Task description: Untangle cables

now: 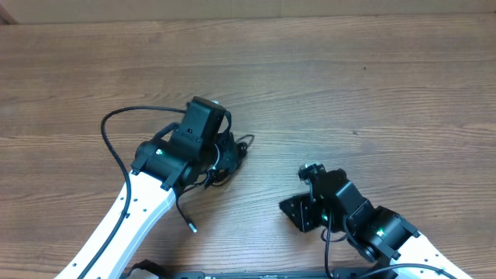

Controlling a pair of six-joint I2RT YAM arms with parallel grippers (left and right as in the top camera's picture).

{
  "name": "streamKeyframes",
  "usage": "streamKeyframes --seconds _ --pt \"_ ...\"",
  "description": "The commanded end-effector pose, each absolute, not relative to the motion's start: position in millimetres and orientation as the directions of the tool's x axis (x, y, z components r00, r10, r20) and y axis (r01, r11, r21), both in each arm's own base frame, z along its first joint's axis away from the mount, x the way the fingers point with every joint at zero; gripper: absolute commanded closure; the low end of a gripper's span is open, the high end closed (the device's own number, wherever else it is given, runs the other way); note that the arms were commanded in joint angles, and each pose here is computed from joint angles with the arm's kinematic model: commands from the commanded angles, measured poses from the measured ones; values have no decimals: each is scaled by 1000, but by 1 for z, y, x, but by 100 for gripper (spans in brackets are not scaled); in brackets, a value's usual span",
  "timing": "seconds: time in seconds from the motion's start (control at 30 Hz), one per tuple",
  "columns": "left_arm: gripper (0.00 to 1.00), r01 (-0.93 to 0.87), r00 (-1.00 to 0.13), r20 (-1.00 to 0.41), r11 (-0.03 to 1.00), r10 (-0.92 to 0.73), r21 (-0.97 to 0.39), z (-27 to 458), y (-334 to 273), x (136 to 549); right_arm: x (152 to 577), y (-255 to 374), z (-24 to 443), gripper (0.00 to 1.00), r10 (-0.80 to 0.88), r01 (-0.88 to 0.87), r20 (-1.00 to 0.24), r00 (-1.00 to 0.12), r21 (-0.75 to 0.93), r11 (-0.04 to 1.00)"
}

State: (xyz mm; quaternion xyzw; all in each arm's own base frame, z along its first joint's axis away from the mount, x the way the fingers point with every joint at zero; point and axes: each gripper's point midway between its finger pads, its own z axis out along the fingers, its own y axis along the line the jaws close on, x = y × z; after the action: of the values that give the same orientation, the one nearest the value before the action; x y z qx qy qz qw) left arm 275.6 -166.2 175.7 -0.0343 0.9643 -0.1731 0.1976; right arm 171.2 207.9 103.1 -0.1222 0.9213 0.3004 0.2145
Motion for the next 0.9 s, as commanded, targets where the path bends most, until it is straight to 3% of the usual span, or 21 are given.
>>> streamKeyframes --seconds 0.0,0.17,0.37,0.57,0.7,0.87 --pt "96 294 -908 -401 870 124 -396 186 -194 260 179 224 127 51 -114 -462 -570 -814 517 720" --pt "96 453 -865 -429 774 261 -442 192 -211 245 186 239 148 40 -228 -679 -738 -635 392 621" --pt "96 586 -801 -477 639 363 -498 203 -229 230 216 217 140 35 -239 -617 -780 -578 226 754" --pt "95 643 -764 -518 516 383 -566 218 -245 219 224 218 141 36 -319 -669 -812 -490 115 734" --pt "96 711 -703 -571 392 423 -584 229 -254 206 248 195 131 36 -327 -548 -804 -496 -2 837" --pt "96 723 -690 -574 374 441 -581 229 -256 201 258 189 129 33 -324 -502 -808 -492 -41 864"
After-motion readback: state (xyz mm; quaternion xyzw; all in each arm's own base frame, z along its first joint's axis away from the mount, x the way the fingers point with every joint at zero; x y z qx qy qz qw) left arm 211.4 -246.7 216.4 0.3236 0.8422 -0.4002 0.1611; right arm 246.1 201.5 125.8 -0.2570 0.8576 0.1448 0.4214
